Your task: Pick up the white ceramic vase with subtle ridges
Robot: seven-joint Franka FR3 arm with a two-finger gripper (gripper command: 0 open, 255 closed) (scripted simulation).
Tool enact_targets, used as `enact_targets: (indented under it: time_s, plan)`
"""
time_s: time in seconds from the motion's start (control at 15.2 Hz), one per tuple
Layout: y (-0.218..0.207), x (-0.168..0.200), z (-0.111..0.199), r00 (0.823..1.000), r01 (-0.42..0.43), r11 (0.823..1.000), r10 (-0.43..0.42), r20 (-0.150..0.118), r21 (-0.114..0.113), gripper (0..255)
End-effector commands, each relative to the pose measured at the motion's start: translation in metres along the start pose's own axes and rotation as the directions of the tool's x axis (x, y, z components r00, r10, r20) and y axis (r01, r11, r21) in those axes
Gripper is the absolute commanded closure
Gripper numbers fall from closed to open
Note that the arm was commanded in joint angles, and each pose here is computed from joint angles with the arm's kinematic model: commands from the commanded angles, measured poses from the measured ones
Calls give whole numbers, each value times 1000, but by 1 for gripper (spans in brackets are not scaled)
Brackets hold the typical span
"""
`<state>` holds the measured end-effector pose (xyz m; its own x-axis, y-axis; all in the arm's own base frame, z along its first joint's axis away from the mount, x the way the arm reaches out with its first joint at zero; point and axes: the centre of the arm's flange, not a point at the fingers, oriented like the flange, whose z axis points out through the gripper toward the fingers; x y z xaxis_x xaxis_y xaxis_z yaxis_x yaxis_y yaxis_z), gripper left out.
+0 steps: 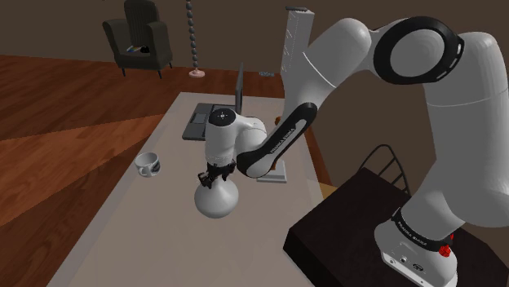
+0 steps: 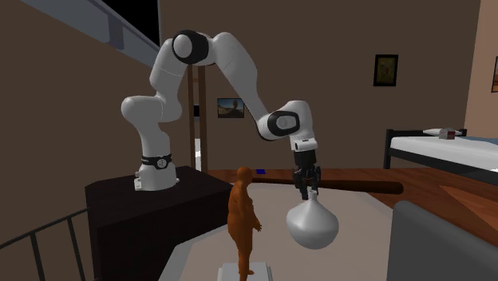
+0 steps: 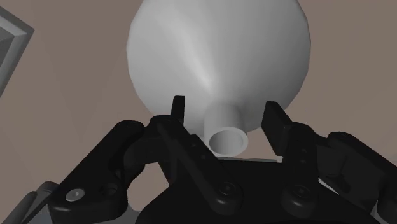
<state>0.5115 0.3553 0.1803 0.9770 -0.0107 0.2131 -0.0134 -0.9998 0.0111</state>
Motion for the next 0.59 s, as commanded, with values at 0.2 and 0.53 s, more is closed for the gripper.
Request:
enact_targets:
  time_s: [0.2, 0.53]
  plan:
    - [0, 0, 1, 1000, 0, 1000, 0, 0, 0, 255]
    - [0, 0, 2, 1000, 0, 1000, 0, 0, 0, 255]
